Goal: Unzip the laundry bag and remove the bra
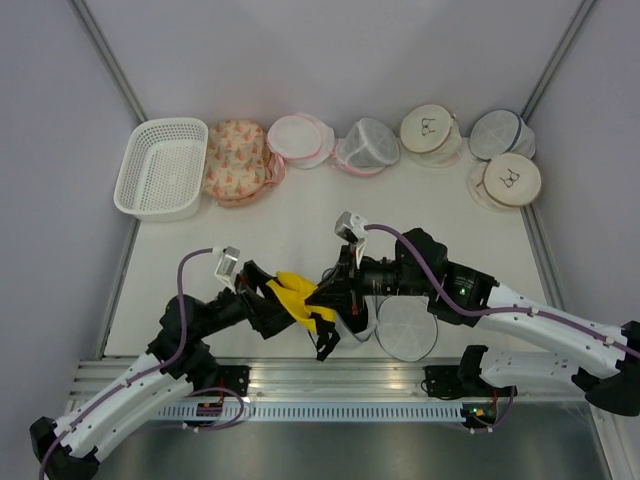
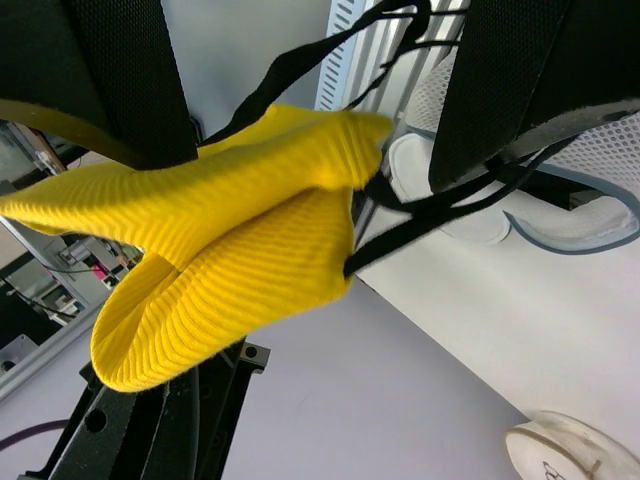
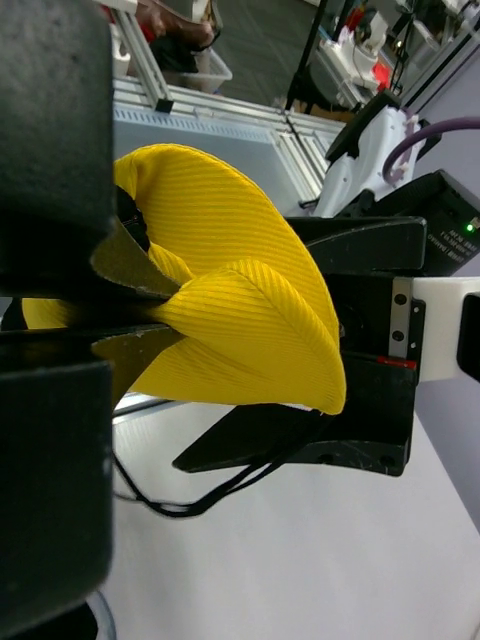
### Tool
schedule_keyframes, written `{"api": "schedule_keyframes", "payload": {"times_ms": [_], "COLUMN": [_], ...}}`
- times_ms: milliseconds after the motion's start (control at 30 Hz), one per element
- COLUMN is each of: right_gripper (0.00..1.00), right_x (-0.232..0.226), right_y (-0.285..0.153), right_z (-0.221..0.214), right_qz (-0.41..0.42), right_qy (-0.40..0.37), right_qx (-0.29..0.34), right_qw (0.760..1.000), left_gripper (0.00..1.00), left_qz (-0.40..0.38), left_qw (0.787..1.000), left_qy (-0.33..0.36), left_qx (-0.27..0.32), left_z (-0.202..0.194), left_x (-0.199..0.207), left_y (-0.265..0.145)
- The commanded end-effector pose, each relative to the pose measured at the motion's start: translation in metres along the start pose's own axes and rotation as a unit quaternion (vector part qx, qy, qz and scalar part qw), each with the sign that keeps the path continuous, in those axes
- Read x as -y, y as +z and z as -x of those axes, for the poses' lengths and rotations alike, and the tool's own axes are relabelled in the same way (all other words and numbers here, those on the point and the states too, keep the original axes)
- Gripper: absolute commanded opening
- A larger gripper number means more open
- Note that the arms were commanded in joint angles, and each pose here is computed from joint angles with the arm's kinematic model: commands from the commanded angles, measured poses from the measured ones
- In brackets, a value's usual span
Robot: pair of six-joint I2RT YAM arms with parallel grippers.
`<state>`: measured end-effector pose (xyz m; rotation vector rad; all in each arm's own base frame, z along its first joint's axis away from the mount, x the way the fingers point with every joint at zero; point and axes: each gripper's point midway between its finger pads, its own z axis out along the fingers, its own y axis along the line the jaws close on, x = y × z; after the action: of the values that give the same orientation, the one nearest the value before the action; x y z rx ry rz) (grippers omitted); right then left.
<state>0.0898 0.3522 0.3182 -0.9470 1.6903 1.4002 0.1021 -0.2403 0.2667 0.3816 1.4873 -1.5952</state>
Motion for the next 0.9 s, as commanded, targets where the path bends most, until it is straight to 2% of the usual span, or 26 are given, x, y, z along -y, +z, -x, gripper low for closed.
{"api": "schedule_keyframes", "payload": {"times_ms": [0,133,167,267,333,400,433,500,533,567,633,700,767,800,833,867], "right_gripper": [0.00,0.00,0.00,0.00,0.01,0.00,0.05,0.33,0.51,0.63,0.95,0.98,0.98,0.98,0.98,0.98], "right_x": [-0.022,-0.014,-0.011,-0.006,-0.004,0.005,0.008,0.020,0.020,0.028,0.038,0.051,0.056,0.066,0.068,0.069], "right_y": [0.008,0.018,0.021,0.021,0.020,0.019,0.019,0.016,0.013,0.009,0.000,-0.019,-0.037,-0.046,-0.052,-0.060], "right_z": [0.004,-0.004,-0.005,-0.001,0.001,-0.003,-0.002,-0.004,0.000,0.005,0.009,0.018,0.027,0.026,0.024,0.026], "right_qz": [0.069,0.062,0.058,0.042,0.031,0.004,-0.006,-0.041,-0.050,-0.075,-0.115,-0.170,-0.207,-0.238,-0.249,-0.258], "right_qy": [0.021,0.037,0.039,0.036,0.031,0.034,0.034,0.036,0.032,0.030,0.028,0.024,0.025,0.026,0.027,0.030], "right_qx": [0.012,-0.001,-0.003,0.005,0.005,-0.001,0.000,-0.004,0.001,0.013,0.021,0.047,0.069,0.073,0.074,0.082], "right_qw": [0.997,0.997,0.998,0.998,0.999,0.999,0.999,0.999,0.998,0.997,0.993,0.984,0.976,0.968,0.965,0.962], "left_gripper": [0.98,0.86,0.74,0.54,0.46,0.18,0.04,0.02,0.02,0.02,0.02,0.02,0.02,0.02,0.02,0.02], "left_qz": [-0.035,-0.043,-0.043,-0.040,-0.037,-0.022,-0.007,0.028,0.060,0.084,0.150,0.177,0.226,0.236,0.264,0.295], "left_qw": [0.999,0.998,0.998,0.999,0.999,0.999,0.999,0.999,0.997,0.995,0.986,0.979,0.966,0.960,0.953,0.941], "left_qy": [0.036,0.037,0.036,0.036,0.040,0.037,0.038,0.033,0.039,0.042,0.061,0.093,0.110,0.136,0.142,0.155], "left_qx": [0.014,0.010,0.008,0.001,0.001,-0.006,0.004,0.000,0.018,0.024,0.039,0.048,0.050,0.062,0.047,0.061], "left_z": [0.009,0.010,0.010,0.010,0.012,0.010,0.018,0.017,0.028,0.033,0.050,0.070,0.083,0.101,0.100,0.113], "left_x": [0.014,0.018,0.018,0.018,0.018,0.013,0.011,-0.001,-0.009,-0.015,-0.031,-0.030,-0.045,-0.041,-0.055,-0.064], "left_y": [0.002,0.004,0.004,0.005,0.006,0.008,0.010,0.010,0.011,0.011,0.009,0.010,0.014,0.017,0.022,0.022]}}
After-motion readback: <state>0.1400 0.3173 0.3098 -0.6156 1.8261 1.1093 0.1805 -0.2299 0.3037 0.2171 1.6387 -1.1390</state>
